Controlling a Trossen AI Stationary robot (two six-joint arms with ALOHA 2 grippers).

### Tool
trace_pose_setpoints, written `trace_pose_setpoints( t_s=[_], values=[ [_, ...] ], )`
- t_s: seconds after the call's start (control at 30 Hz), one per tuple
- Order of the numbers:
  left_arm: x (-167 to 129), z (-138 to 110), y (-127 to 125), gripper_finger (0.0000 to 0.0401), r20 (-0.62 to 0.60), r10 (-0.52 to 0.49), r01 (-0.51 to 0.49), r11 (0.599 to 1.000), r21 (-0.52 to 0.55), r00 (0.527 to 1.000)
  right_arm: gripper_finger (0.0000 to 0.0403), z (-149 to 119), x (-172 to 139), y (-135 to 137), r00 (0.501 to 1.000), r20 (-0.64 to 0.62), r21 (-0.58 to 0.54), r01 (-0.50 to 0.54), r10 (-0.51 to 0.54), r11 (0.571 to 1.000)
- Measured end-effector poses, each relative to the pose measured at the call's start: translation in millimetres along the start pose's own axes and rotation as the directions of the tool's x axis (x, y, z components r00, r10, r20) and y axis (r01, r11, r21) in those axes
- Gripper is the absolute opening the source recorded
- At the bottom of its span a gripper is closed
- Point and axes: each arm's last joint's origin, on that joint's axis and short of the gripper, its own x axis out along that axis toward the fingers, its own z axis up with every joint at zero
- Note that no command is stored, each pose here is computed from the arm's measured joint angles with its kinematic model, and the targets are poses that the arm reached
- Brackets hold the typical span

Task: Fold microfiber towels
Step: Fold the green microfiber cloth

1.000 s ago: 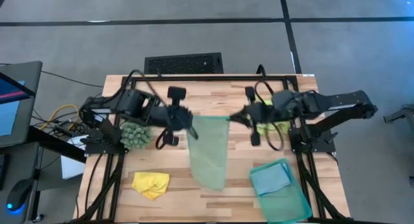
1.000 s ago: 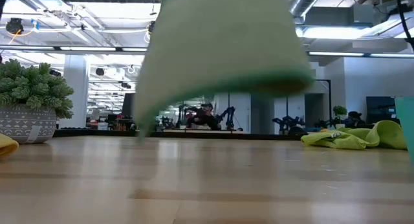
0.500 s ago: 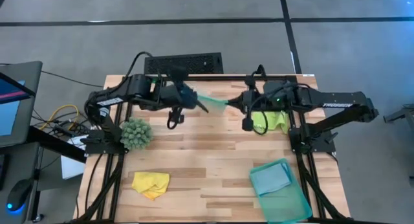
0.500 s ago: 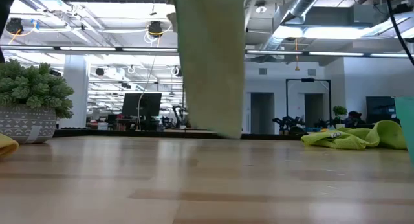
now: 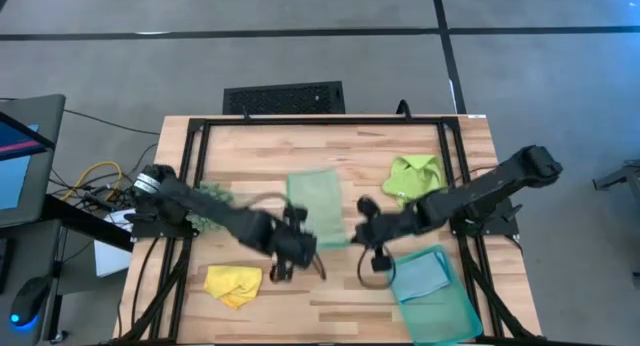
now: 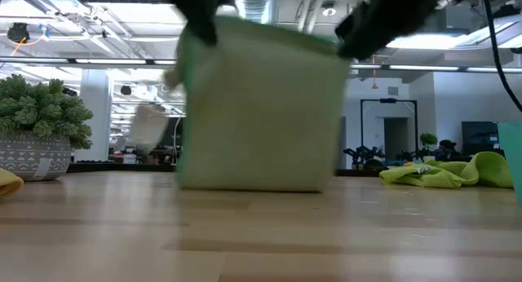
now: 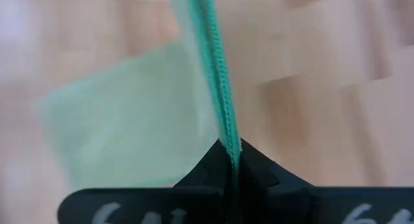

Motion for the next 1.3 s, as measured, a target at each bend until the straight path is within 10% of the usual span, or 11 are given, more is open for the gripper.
trace_pose_setpoints(
  t_s=[0.23, 0.43, 0.9, 1.3],
  values=[
    [45, -15, -76, 0.0000, 0.254, -0.253, 0.287, 0.952, -0.108, 0.934, 0.0018, -17, 35, 55, 0.972, -0.047, -0.143, -0.234, 0.229, 0.962],
    [39, -12, -95, 0.0000, 0.365, -0.301, 0.345, 0.937, -0.060, 0.881, 0.0025, -19, 40, 73, 0.947, -0.028, -0.199, -0.320, 0.321, 0.926],
    [64, -46, -29, 0.0000, -0.081, -0.022, 0.007, 0.985, -0.175, 0.996, 0.0018, -12, 55, -53, 0.998, 0.017, 0.031, 0.052, -0.052, 0.998],
    [80, -56, 61, 0.0000, -0.191, -0.135, 0.100, 0.978, -0.183, 0.972, 0.0019, -23, 47, -117, 0.994, 0.012, 0.112, 0.110, -0.112, 0.988]
  ],
)
